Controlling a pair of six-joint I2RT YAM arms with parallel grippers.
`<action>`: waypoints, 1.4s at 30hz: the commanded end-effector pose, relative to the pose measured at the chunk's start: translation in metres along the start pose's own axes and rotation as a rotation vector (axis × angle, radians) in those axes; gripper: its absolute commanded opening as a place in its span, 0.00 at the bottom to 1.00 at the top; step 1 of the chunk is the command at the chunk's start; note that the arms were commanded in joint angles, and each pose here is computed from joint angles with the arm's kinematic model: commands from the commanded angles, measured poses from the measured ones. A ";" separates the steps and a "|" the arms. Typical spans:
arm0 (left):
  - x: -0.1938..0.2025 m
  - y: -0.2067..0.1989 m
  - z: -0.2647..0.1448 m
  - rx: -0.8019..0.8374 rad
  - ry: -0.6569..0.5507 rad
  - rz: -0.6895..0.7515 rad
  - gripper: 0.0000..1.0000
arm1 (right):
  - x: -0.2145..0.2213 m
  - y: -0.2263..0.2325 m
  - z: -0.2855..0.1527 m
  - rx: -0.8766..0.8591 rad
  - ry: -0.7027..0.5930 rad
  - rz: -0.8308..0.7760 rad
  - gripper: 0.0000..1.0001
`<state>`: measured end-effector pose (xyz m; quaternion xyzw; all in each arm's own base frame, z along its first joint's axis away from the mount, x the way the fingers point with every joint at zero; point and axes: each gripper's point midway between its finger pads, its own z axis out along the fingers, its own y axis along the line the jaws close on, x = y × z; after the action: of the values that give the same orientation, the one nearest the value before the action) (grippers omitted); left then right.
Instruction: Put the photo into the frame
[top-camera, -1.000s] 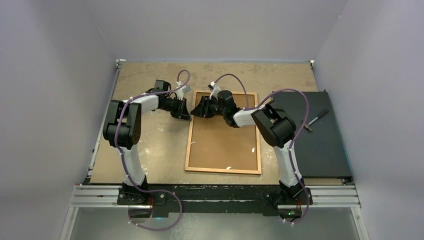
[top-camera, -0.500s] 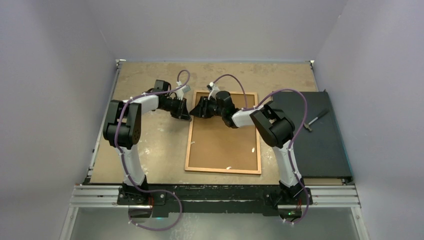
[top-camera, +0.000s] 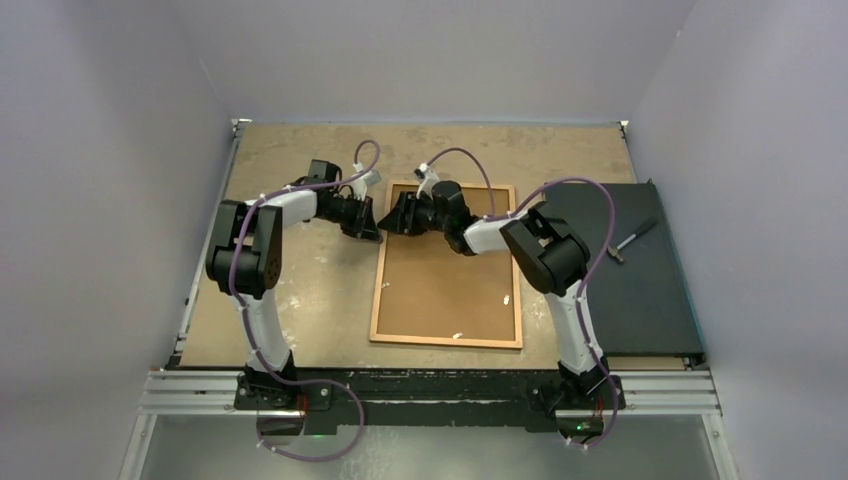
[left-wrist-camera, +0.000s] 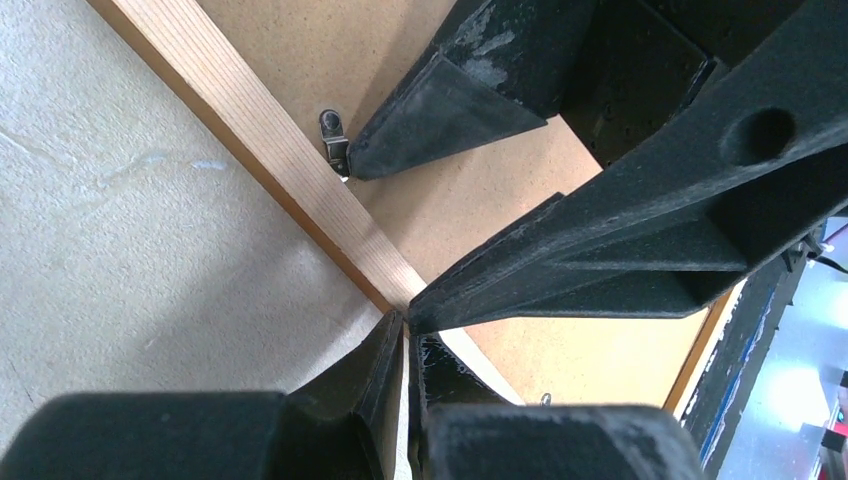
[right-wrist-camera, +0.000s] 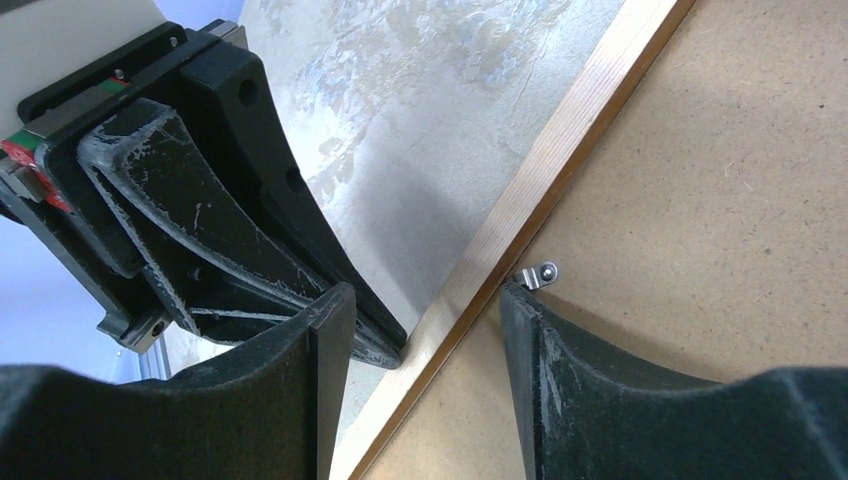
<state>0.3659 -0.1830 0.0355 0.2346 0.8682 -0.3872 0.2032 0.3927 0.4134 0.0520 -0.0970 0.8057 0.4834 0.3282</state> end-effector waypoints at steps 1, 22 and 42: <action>-0.011 -0.006 -0.015 0.011 -0.018 0.041 0.03 | -0.023 0.043 -0.012 -0.082 -0.011 -0.029 0.61; 0.026 0.007 -0.046 -0.217 0.118 0.295 0.20 | -0.105 -0.055 -0.146 0.562 -0.165 0.006 0.84; 0.065 -0.007 -0.039 -0.276 0.300 0.615 0.17 | -0.125 -0.181 -0.208 0.880 -0.176 0.134 0.99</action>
<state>0.3025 -0.1439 0.0184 0.4685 0.8443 -0.1754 0.1920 0.4720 0.1132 0.0560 0.1622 0.9076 0.0997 0.3741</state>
